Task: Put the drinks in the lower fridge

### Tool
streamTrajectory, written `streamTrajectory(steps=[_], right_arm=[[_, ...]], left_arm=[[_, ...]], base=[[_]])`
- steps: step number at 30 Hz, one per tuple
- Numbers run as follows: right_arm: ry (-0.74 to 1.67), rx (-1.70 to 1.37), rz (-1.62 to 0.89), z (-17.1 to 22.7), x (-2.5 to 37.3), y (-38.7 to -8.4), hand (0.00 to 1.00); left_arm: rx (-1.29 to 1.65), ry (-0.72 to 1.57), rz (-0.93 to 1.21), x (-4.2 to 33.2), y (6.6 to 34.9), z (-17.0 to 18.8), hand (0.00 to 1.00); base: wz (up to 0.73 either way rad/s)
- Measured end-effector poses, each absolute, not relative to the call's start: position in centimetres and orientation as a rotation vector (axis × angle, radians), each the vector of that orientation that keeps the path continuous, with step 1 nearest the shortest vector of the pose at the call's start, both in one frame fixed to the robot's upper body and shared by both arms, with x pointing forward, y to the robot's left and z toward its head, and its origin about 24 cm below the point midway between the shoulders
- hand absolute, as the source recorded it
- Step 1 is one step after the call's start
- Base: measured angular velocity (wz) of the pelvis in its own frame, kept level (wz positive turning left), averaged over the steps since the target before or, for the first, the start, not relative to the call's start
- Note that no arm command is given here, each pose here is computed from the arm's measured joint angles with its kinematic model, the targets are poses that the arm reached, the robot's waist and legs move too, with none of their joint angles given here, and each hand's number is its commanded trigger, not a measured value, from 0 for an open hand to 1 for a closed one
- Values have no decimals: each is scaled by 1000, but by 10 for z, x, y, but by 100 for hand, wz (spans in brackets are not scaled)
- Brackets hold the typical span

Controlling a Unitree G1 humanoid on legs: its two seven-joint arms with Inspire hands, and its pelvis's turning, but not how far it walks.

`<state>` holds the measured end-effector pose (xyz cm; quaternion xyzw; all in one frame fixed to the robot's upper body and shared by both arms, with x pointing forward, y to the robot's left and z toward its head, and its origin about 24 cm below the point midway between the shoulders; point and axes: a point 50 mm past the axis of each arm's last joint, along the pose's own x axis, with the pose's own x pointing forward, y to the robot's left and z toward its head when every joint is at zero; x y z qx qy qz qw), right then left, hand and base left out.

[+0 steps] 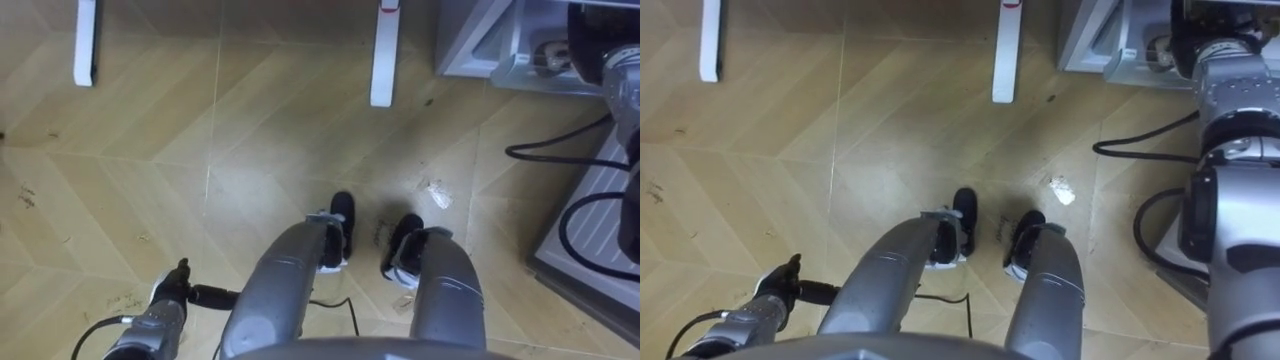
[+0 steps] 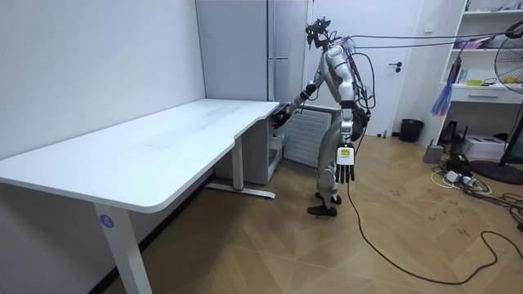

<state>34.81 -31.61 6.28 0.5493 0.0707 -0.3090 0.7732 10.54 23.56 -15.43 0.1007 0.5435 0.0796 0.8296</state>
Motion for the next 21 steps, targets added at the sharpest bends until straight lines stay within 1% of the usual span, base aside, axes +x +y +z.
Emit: streamTrajectory(steps=[7,17,21], right_arm=[[150,1185,-728,63,346,-321,0],[163,1121,-729,62,345,-322,0],[172,1122,-734,59,343,-321,0]], left_arm=[[202,1149,179,105,236,-154,0],[197,1148,187,105,237,-154,0],[208,1153,159,104,233,-155,0]], base=[[-4],[-1],[-4]])
